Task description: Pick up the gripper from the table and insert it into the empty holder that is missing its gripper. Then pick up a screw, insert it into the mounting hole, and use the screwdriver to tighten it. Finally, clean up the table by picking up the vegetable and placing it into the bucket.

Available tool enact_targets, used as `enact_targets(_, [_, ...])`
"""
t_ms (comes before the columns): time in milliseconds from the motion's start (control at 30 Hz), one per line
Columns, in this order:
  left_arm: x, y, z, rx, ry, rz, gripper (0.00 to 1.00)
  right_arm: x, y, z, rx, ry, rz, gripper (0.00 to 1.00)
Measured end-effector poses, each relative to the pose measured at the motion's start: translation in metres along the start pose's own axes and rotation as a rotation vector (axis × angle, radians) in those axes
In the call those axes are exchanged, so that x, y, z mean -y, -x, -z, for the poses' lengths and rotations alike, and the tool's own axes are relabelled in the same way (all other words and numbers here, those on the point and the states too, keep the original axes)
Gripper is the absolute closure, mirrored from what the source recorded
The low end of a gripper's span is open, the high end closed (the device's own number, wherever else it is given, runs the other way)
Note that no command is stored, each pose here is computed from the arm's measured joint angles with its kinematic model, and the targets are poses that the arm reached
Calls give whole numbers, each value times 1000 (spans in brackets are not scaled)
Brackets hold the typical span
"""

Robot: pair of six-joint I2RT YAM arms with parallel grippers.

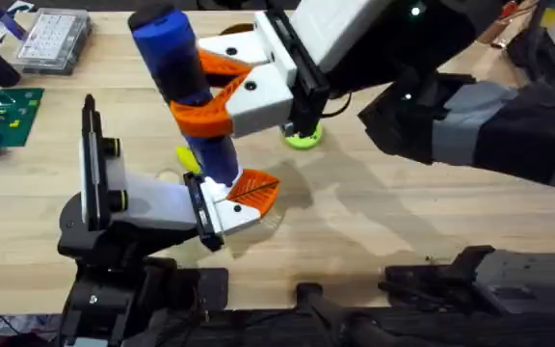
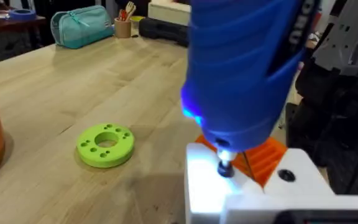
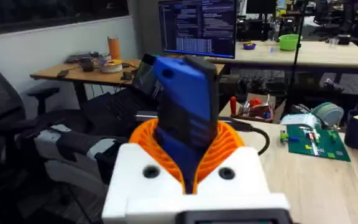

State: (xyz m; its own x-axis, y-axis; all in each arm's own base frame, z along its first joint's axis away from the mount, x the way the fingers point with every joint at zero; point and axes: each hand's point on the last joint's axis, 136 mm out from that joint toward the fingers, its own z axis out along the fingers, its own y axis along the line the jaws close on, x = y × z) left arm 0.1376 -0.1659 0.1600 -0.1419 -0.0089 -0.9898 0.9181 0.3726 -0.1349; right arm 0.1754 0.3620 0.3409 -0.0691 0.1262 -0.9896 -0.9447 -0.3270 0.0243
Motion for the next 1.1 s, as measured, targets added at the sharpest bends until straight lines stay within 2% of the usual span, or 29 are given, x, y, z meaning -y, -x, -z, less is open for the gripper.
enact_targets(1100, [1,0,0,-1,-3,8,980,-2,-4,-1,2,1,5,957])
